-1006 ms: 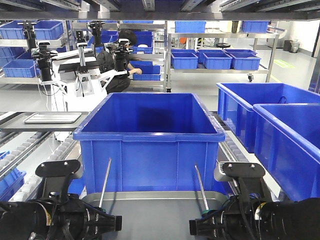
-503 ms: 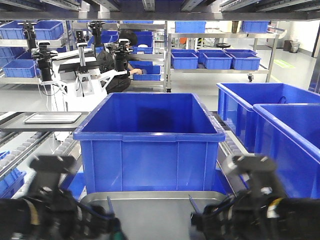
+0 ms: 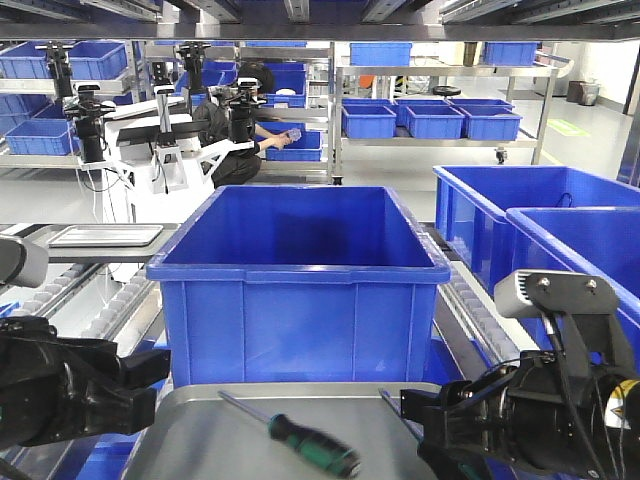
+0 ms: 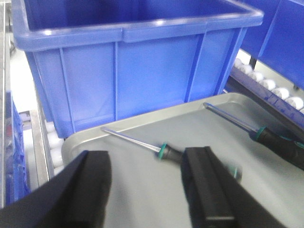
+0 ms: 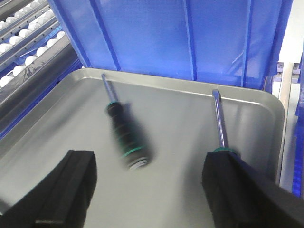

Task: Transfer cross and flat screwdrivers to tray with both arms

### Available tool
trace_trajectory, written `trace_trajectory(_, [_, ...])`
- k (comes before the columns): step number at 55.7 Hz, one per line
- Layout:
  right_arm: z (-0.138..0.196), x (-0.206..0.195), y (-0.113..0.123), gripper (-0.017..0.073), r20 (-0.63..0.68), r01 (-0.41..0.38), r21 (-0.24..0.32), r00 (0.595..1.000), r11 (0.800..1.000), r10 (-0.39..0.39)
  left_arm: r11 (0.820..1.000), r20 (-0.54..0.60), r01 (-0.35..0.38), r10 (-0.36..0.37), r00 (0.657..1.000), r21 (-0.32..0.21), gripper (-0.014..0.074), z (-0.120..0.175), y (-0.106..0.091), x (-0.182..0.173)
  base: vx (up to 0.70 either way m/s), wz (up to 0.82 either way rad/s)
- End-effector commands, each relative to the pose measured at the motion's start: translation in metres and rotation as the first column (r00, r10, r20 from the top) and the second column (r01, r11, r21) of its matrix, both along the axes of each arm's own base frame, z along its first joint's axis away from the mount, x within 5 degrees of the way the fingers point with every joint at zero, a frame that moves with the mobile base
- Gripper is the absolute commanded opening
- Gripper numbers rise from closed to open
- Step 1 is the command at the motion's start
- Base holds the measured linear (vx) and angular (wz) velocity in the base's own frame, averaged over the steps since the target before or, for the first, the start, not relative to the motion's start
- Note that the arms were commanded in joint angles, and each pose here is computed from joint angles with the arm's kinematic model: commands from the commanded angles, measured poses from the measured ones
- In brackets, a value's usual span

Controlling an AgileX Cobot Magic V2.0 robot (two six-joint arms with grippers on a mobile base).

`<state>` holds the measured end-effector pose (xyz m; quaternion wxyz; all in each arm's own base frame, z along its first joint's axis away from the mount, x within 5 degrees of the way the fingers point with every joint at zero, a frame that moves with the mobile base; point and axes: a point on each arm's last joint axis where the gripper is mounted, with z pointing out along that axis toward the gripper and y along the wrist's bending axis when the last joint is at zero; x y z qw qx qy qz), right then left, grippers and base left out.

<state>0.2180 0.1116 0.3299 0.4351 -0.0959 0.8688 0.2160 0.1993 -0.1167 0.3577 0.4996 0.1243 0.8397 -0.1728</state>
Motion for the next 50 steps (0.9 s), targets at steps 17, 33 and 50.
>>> trace_trajectory(17, [0.022,0.000,-0.002,0.0547,0.114,0.014,0.040,0.993,0.999,-0.018,0.997,0.114,-0.023,0.031,0.993,-0.071,0.0374,0.002,0.018,-0.013,0.00,0.00])
trace_trajectory(33, [0.022,0.000,-0.002,0.0547,0.113,0.013,0.039,0.993,0.999,-0.018,0.965,0.236,-0.197,0.235,0.943,-0.172,0.0003,-0.078,0.081,-0.072,0.00,0.00])
trace_trajectory(50, [0.022,0.000,-0.002,0.0547,0.113,0.013,0.039,0.993,0.999,-0.018,0.946,0.449,-0.296,0.324,0.833,-0.134,-0.0006,-0.141,0.107,-0.126,0.00,0.00])
